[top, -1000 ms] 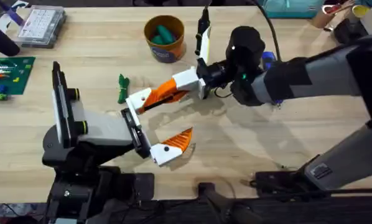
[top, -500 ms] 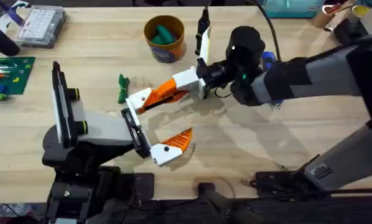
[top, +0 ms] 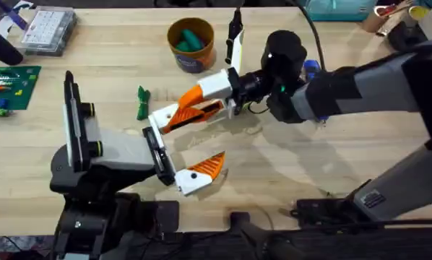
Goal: Pick up the gripper from the table and insert it into the empty holder that is missing its gripper. Then pick up a screw, insert it into the mounting hole, and use the screwdriver to tighten it. Finally, clean up the table by picking up the vegetable and placing it into the bucket.
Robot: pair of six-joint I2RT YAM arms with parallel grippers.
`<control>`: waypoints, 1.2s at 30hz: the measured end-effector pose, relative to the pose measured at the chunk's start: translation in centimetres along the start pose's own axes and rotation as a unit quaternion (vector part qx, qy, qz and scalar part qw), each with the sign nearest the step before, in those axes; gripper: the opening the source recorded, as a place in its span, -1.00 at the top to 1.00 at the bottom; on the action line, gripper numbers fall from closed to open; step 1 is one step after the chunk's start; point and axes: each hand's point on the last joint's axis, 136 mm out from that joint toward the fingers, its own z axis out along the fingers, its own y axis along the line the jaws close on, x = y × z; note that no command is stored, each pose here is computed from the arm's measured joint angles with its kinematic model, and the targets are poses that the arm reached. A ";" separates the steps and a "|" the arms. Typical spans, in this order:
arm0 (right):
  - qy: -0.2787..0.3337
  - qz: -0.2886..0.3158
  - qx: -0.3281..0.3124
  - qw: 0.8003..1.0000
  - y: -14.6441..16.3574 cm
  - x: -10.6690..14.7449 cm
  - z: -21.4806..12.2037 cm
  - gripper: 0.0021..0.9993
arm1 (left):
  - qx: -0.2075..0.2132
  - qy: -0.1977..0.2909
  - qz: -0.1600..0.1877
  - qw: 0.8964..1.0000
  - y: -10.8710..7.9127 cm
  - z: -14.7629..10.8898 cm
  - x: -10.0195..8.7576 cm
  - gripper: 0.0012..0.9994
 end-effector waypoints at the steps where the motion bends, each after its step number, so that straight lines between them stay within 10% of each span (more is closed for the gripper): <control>1: 0.000 0.000 0.000 1.000 0.0 0.0 0.0 -0.59 | 0.001 0.000 0.000 1.000 0.0 0.0 0.0 -0.97; 4: 0.000 -0.003 0.000 1.000 0.1 -0.1 0.0 -0.98 | 0.002 0.000 0.000 1.000 -0.1 0.0 0.0 -0.97; 36: 0.007 -0.008 -0.002 1.000 0.2 0.2 0.0 -0.98 | 0.003 0.000 0.000 1.000 -0.1 0.0 0.0 -0.97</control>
